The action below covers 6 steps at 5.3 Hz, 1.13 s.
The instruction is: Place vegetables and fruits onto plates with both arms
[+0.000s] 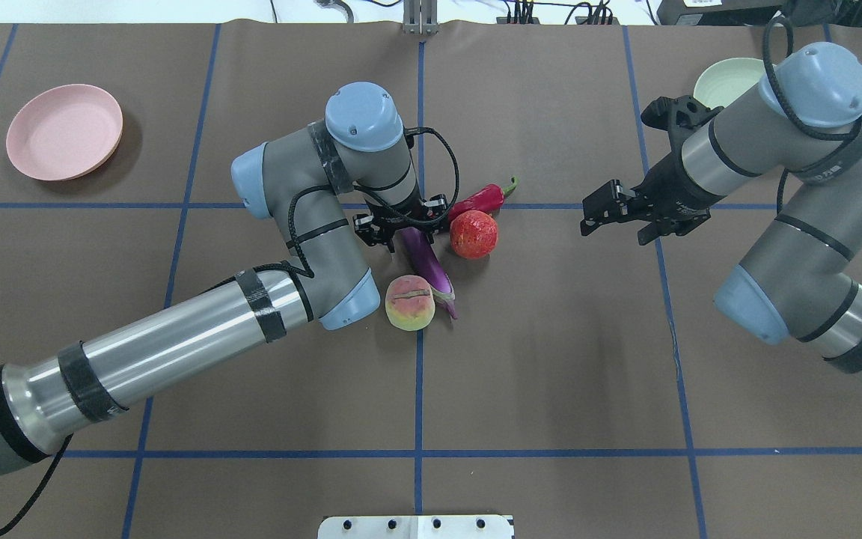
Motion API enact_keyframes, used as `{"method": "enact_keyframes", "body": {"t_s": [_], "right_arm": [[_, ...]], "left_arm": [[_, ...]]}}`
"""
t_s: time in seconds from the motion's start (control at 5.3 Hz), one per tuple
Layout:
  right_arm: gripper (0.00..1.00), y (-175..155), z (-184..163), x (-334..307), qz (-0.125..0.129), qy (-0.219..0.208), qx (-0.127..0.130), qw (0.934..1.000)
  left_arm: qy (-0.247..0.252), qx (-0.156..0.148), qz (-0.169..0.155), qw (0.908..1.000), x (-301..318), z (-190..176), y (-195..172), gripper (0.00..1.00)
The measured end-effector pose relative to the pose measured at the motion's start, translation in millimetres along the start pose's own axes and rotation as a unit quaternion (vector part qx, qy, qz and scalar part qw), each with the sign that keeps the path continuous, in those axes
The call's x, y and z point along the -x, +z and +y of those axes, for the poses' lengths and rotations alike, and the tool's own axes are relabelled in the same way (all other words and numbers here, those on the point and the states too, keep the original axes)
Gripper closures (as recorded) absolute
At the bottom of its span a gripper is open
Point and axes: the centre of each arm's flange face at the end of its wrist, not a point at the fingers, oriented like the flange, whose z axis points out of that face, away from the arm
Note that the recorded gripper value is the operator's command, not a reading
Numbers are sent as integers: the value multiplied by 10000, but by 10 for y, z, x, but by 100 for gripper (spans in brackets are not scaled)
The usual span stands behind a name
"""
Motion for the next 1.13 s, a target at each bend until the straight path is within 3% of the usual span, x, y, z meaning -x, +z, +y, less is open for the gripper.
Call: {"method": "enact_keyframes", "body": {"t_s": [0.38,0.75,1.13], "right_arm": [[0,71,-36,193,-22,107,-31,9999],[0,313,-190,653,49,387,-279,9988],[0,677,-333,1202,183,951,-654,9931]], "left_arm": [[-244,-165,297,9991,-18,-197,-279,100],[-865,-566,696,9922,312,-1073,-1236,100],[-826,-733,651,9918,1308,-1857,-1767,100]]}}
